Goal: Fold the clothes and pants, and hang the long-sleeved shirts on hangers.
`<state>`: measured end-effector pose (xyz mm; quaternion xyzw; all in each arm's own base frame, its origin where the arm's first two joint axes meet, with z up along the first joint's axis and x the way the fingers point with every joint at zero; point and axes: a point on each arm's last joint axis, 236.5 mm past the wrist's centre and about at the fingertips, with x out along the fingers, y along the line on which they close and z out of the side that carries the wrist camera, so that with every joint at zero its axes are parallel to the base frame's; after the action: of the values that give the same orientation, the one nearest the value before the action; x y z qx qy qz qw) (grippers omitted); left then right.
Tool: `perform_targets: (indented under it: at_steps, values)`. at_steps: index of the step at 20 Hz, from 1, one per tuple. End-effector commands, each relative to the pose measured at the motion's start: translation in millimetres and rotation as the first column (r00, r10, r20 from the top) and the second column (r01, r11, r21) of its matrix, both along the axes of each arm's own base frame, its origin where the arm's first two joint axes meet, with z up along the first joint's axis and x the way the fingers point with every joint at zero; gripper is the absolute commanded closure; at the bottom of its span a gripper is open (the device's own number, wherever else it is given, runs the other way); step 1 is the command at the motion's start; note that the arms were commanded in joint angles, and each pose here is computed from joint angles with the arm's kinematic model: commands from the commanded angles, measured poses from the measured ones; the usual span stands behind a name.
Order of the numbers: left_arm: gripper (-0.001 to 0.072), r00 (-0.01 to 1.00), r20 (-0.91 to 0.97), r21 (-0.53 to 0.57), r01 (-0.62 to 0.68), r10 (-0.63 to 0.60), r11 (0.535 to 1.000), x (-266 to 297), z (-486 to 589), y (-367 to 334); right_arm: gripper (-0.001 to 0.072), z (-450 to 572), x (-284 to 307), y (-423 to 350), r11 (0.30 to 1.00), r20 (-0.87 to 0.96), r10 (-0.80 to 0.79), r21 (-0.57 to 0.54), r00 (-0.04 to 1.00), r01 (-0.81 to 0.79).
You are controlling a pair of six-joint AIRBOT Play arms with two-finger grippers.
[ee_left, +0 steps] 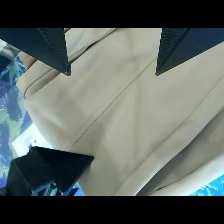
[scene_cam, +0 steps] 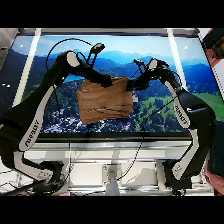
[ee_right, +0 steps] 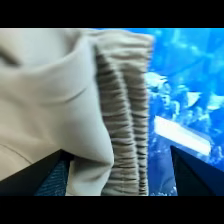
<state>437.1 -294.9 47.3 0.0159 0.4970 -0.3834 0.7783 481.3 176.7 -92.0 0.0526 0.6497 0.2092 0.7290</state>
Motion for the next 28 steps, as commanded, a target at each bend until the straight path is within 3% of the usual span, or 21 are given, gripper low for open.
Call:
perform_targets:
  at_steps: [1, 6, 10, 12, 13, 15, 16, 19, 24, 28]
  values:
    - [0.0135, 1.0, -0.009, -0.002, -0.007, 0.007, 1.0, -1, 0, 0, 0.0015, -8, -8, -7, 0.999, -0.08, -0.045, 0.024, 0.996, 0.047]
    - [0.0135, 1.0, -0.024, -0.036, -0.007, 0.007, 0.999, -3, 4, -6, 0.0016, -11, -43, 49, 0.937, -0.353, -0.023, 0.32, 0.935, 0.144]
    - [0.0135, 1.0, -0.023, -0.035, -0.007, 0.006, 0.999, -3, 4, -6, 0.0016, -25, -59, 86, 0.941, -0.321, 0.076, 0.336, 0.944, 0.038]
    - [0.0135, 1.0, -0.023, -0.036, -0.008, 0.007, 0.999, -3, 4, -6, 0.0066, -21, -53, 109, 0.928, -0.283, 0.064, 0.37, 0.957, 0.047]
    - [0.0135, 1.0, -0.023, -0.037, -0.008, 0.007, 0.999, -3, 4, -6, 0.019, -18, -49, 119, 0.918, -0.263, 0.062, 0.394, 0.963, 0.048]
    - [0.0149, 1.0, -0.001, -0.06, -0.025, 0.025, 0.998, 3, 12, -7, 0.0564, -13, -43, 131, 0.904, -0.228, 0.057, 0.425, 0.972, 0.047]
    - [0.015, 0.999, 0.026, -0.073, -0.043, 0.045, 0.996, 10, 18, -5, 0.0679, -13, -40, 132, 0.903, -0.218, 0.046, 0.427, 0.975, 0.053]
    - [0.023, 0.981, 0.133, -0.123, -0.126, 0.142, 0.984, 37, 54, 19, 0.068, -5, -25, 126, 0.899, -0.168, 0.013, 0.434, 0.986, 0.063]
    - [0.0241, 0.922, 0.287, -0.145, -0.226, 0.259, 0.963, 58, 117, 85, 0.0681, 48, 26, 61, 0.872, -0.048, -0.131, 0.469, 0.99, 0.138]
    - [0.024, 0.866, 0.386, -0.137, -0.289, 0.32, 0.947, 57, 160, 131, 0.0681, 111, 24, -34, 0.845, 0.004, -0.14, 0.522, 0.99, 0.117]
